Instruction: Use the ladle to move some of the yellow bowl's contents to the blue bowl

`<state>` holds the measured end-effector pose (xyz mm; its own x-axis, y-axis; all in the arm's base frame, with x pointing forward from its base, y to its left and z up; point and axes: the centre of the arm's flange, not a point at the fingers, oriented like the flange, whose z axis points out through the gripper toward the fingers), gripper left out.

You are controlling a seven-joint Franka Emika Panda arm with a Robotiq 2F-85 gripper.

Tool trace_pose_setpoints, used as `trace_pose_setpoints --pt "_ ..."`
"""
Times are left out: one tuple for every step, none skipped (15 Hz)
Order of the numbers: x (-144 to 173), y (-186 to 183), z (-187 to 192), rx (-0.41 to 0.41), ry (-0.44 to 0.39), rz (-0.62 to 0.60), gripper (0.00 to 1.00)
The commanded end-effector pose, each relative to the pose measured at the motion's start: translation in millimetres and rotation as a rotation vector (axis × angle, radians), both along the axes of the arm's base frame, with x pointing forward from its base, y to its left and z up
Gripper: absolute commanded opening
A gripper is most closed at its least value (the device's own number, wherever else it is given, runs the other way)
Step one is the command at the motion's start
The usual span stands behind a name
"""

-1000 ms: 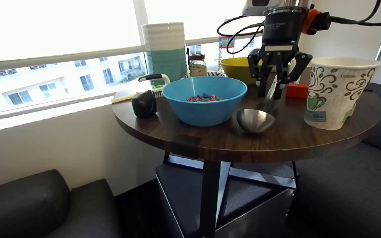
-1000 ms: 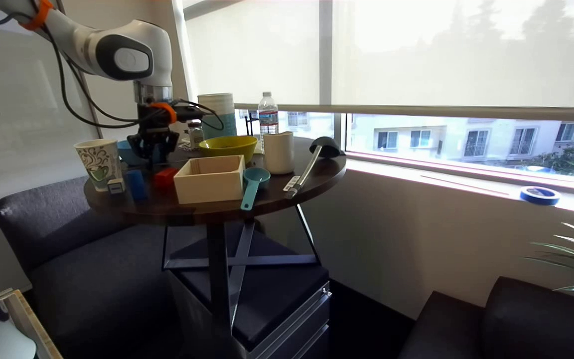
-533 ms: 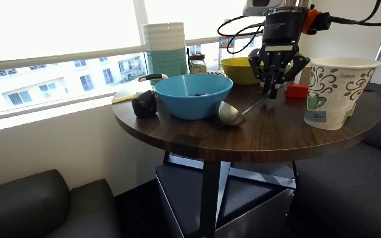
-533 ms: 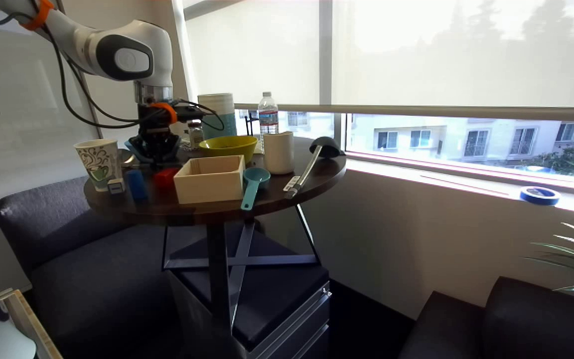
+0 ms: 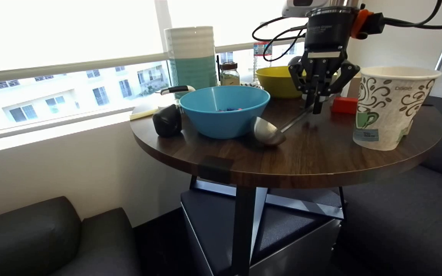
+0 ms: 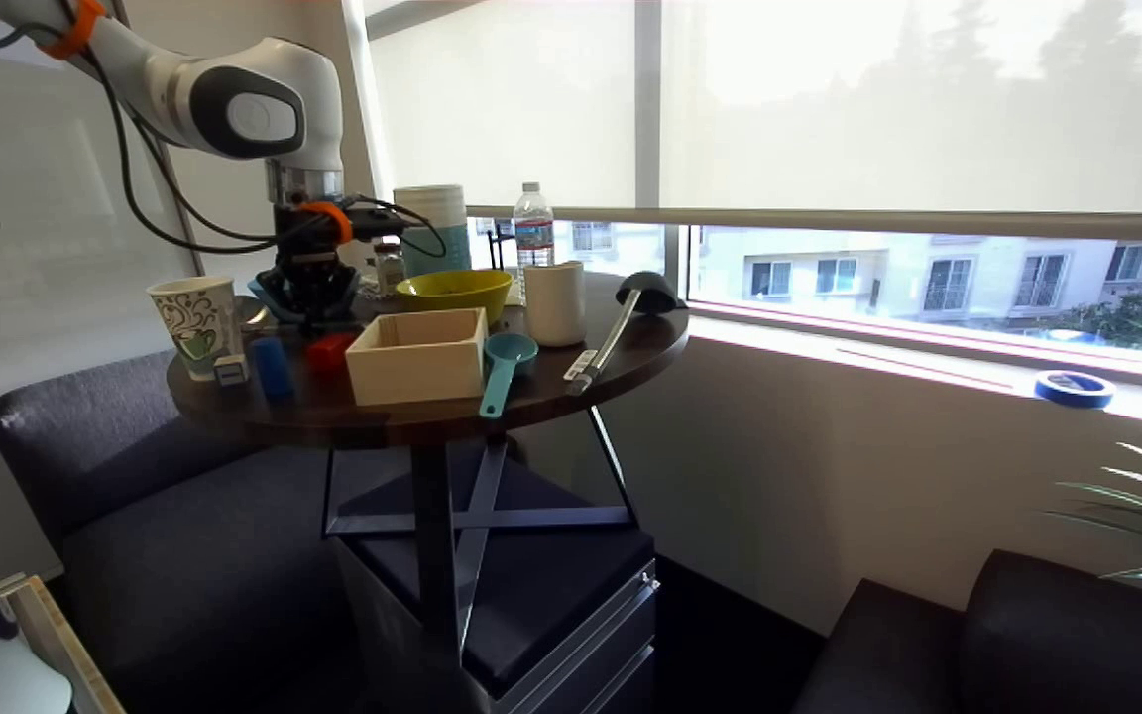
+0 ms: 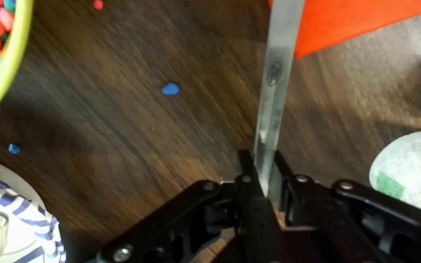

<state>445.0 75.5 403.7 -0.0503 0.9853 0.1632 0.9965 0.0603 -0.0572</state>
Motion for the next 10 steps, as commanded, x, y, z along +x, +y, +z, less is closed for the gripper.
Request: trace_pose_setpoints --pt "-11 2 21 -0.023 -0.023 0.048 0.04" --pt "-14 3 27 -0.028 -0.023 0.054 0.04" --pt "-16 2 33 -0.033 -0.026 0.058 0.04" --pt "-20 2 39 -0.044 -0.022 0.061 0.04" --pt "-23 2 44 -0.054 -0.017 0.063 0.04" --pt "-25 1 49 -0.064 -0.017 0.064 0.04" --pt "-27 2 56 -0.071 -0.017 0.069 0.04" --pt "-28 3 61 -0.077 -0.02 0.073 0.04" --pt "-30 4 67 -0.079 -0.024 0.071 0.04" --pt "-30 6 73 -0.078 -0.037 0.068 0.04"
